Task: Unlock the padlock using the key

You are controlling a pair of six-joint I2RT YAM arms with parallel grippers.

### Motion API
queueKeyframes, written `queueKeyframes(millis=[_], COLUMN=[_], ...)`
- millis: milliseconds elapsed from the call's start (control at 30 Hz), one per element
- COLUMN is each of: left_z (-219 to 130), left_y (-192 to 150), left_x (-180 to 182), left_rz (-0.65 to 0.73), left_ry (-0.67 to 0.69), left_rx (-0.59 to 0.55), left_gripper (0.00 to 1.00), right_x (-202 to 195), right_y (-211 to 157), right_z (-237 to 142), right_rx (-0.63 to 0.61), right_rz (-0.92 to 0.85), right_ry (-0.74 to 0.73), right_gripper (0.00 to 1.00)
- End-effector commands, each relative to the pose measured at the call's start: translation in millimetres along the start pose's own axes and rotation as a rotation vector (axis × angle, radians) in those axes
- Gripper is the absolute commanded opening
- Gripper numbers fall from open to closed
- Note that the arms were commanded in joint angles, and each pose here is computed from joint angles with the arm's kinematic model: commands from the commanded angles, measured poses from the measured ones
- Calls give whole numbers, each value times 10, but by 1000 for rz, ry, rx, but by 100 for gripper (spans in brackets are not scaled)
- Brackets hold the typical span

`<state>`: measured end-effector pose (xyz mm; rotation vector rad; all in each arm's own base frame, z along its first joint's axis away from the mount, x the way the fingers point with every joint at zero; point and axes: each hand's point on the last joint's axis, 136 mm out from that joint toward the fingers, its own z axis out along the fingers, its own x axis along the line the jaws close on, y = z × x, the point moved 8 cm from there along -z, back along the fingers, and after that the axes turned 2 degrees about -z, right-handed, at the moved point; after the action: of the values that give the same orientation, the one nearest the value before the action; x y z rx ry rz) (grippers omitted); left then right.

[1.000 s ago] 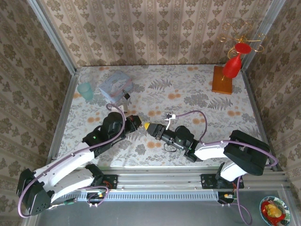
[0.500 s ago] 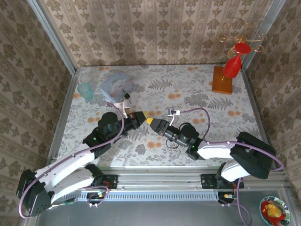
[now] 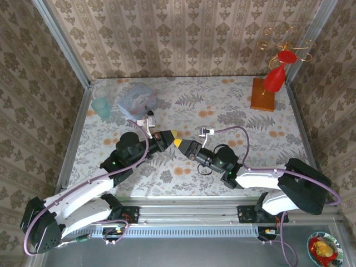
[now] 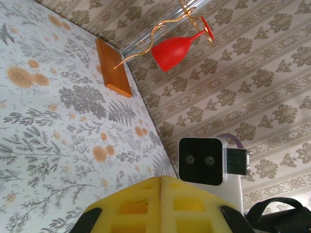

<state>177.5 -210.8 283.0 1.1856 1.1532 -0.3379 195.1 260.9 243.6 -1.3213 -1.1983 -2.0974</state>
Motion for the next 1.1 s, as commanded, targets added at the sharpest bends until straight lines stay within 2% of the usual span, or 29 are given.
queueKeyframes(millis=[0, 133, 200, 267, 300, 433, 500, 700, 833, 967, 1067], left_z=[1, -3, -6, -19, -39, -224, -317, -477, -524, -329, -120], left_y=[-8, 0, 2, -4, 4, 123, 192, 359, 467, 536, 577], left_x=[10, 8, 15, 32, 35, 83, 113, 278, 438, 646, 836], left_rz=[17, 21, 22, 28, 40, 108, 125, 175, 293, 328, 330], left_ry=[-11, -11, -7, 0, 11, 169, 226, 391, 614, 735, 813], left_rx=[1, -5, -8, -14, -21, -65, -86, -62, -23, 51, 61], left_gripper=[0, 0, 0, 12, 22, 50, 58, 64, 70, 70, 68], right_x=[191, 190, 191, 177, 171, 107, 104, 158, 227, 271, 252], right_y=[115, 120, 126, 126, 126, 140, 149, 206, 261, 375, 423], right_z=[20, 17, 5, -9, -21, -143, -202, -438, -624, -893, -1089], right_rx=[-38, -39, -43, -46, -46, -65, -58, -36, 84, 148, 176], right_rz=[-1, 0, 0, -4, -10, -61, -100, -256, -478, -680, -782], right_ry=[59, 47, 43, 29, 18, -66, -109, -222, -394, -543, -607], right_gripper=[13, 2, 0, 0, 0, 0, 0, 0, 0, 0, 0])
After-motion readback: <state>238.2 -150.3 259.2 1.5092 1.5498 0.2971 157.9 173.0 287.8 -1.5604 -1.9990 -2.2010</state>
